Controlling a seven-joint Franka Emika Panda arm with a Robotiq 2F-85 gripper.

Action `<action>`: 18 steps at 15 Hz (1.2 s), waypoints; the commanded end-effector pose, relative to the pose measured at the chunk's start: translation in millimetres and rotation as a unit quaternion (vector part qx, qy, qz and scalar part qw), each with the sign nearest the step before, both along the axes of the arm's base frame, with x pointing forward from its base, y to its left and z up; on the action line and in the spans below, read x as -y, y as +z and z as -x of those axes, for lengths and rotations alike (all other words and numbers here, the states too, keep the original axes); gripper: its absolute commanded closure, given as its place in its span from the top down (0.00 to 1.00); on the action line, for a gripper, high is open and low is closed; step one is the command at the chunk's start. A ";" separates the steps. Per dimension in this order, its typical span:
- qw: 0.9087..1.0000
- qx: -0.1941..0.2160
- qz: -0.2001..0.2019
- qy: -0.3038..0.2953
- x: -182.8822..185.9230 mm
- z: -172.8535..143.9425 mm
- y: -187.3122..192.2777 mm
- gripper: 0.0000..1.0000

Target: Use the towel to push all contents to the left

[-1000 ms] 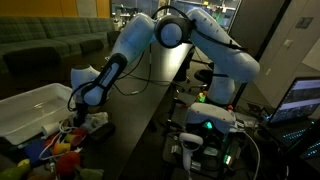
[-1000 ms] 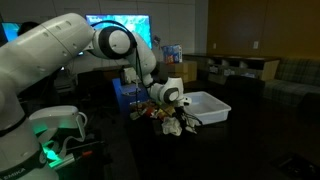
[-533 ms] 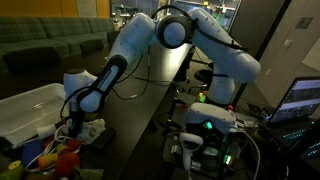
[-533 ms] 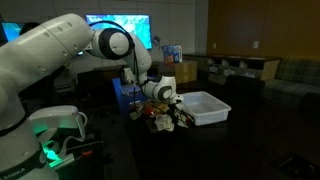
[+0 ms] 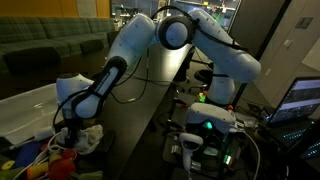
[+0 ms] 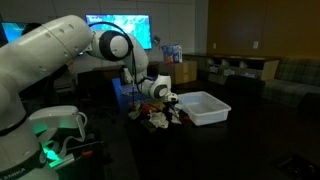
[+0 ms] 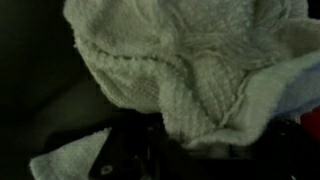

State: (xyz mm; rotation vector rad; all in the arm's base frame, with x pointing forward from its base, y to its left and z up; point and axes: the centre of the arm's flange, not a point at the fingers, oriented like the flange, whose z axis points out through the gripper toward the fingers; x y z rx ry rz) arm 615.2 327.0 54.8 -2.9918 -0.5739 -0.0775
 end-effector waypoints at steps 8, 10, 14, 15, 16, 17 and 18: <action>0.998 -0.003 -0.023 0.050 -64.5 10.0 -7.5 0.01; 0.998 0.000 -0.028 0.053 -70.0 11.6 -4.9 0.01; 0.998 0.005 -0.024 0.053 -65.0 10.6 0.6 0.01; 0.998 0.005 -0.021 0.053 -59.7 9.9 3.6 0.01; 0.998 0.008 -0.019 0.051 -53.4 9.0 6.9 0.01; 0.999 0.011 -0.016 0.048 -45.6 8.2 10.8 0.01; 0.999 0.017 -0.011 0.043 -34.2 7.6 17.5 0.01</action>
